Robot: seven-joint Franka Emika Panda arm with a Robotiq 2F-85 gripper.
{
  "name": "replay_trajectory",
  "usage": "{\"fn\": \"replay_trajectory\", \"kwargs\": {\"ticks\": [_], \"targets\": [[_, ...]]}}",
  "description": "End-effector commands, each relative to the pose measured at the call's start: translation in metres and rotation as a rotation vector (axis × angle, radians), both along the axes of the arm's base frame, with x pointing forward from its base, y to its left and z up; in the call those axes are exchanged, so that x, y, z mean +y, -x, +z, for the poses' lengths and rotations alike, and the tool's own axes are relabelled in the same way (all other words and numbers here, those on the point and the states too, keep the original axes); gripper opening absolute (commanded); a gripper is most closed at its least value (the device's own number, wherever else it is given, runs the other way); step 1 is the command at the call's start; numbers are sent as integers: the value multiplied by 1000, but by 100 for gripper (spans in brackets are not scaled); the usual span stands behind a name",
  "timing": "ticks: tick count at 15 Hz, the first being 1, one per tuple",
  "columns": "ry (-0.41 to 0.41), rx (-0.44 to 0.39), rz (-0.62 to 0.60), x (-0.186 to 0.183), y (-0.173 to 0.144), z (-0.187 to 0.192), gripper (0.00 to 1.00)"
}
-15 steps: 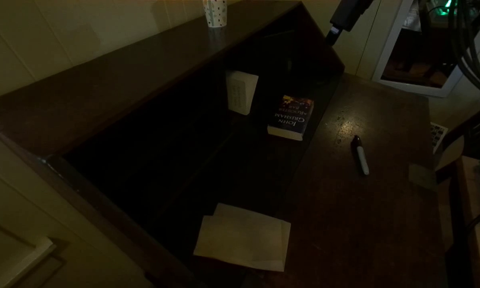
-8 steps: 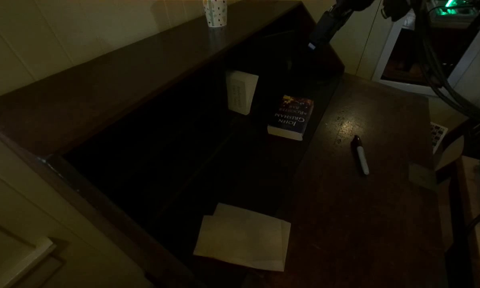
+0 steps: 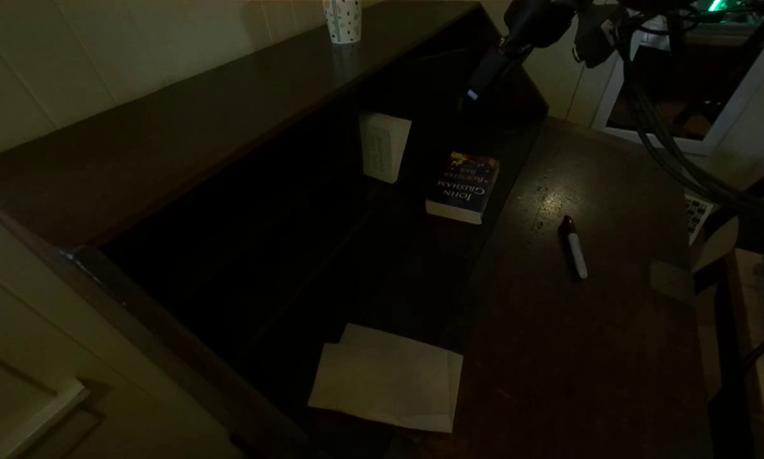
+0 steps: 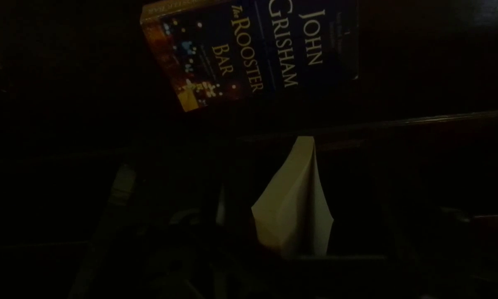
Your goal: Put the book on top of the dresser
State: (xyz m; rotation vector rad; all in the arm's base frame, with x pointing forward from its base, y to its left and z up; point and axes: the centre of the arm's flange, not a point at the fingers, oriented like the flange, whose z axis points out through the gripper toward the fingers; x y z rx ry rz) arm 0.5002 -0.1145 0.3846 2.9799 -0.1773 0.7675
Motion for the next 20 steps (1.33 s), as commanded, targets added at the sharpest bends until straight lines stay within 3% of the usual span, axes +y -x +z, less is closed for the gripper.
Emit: {"fn": "replay_trajectory", "kwargs": {"ticks": [1,4,8,20], "targets": [[0,-1,0,0,0,0,100],[0,-2,0,0,-1,1,100],[6,3,-94,-10,-14,-34,100],[-34,-115,-116,-8,-42,-97,100]]}}
